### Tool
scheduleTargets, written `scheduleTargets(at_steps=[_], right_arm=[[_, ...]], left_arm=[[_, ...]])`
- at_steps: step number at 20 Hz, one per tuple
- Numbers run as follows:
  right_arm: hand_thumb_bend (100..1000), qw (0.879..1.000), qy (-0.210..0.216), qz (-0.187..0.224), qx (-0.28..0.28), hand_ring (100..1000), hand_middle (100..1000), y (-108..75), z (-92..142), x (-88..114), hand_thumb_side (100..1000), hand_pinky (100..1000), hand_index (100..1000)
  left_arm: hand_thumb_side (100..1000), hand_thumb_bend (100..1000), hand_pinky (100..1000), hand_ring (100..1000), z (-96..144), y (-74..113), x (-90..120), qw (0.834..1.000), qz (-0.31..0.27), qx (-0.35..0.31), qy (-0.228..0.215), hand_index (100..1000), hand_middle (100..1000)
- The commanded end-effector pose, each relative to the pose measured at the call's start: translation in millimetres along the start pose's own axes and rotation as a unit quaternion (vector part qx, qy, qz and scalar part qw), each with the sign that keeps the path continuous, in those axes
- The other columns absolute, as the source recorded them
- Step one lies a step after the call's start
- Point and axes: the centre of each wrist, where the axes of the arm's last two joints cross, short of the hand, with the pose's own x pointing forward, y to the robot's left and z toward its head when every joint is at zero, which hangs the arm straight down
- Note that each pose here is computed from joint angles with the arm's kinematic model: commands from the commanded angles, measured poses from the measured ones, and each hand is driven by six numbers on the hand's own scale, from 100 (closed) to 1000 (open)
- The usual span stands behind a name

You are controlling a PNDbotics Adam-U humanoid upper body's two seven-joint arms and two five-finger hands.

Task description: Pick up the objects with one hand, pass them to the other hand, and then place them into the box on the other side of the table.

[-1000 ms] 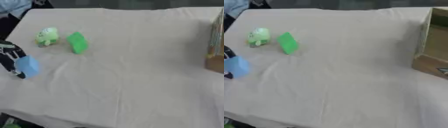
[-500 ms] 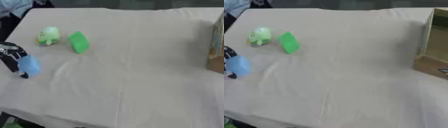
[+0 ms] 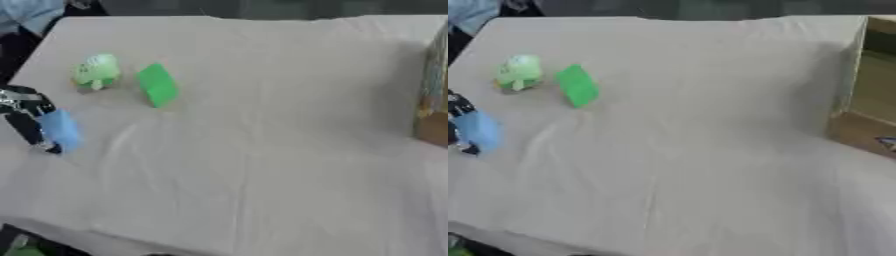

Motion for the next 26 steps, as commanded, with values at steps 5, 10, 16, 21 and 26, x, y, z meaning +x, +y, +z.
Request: scheduleTargets(at_steps=[5, 10, 16, 21, 26], right_arm=[[100, 1.0, -0.02, 0.004, 0.001, 980, 877, -2.3, -2, 10, 478, 993, 1000], [100, 1.0, -0.019, 0.005, 0.001, 980, 878, -2.4, -2, 10, 481, 994, 1000], [100, 1.0, -0.019, 0.006, -0.001, 980, 878, -3.1, -2, 10, 483, 994, 1000], [100, 1.0, -0.02, 0.006, -0.002, 980, 879, -3.8, -1, 9, 485, 994, 1000], [100, 1.0, -0.027, 0.005, 0.004, 980, 879, -3.0, -4, 12, 475, 992, 1000]], left_arm=[[100, 624, 817, 860, 9, 11.8, -7, 1.0, -0.011, 0.002, 0.018, 737, 769], [100, 489, 797, 839, 7, 9.4, -6, 1.0, -0.014, 0.001, 0.022, 637, 729], [100, 270, 729, 764, 32, 23.4, 9, 0.998, 0.004, 0.067, -0.019, 540, 657], [100, 147, 705, 725, 106, 40.4, 54, 0.967, 0.039, 0.201, -0.149, 520, 616], [100, 100, 678, 683, 147, 31.3, 92, 0.932, 0.066, 0.261, -0.241, 509, 587]])
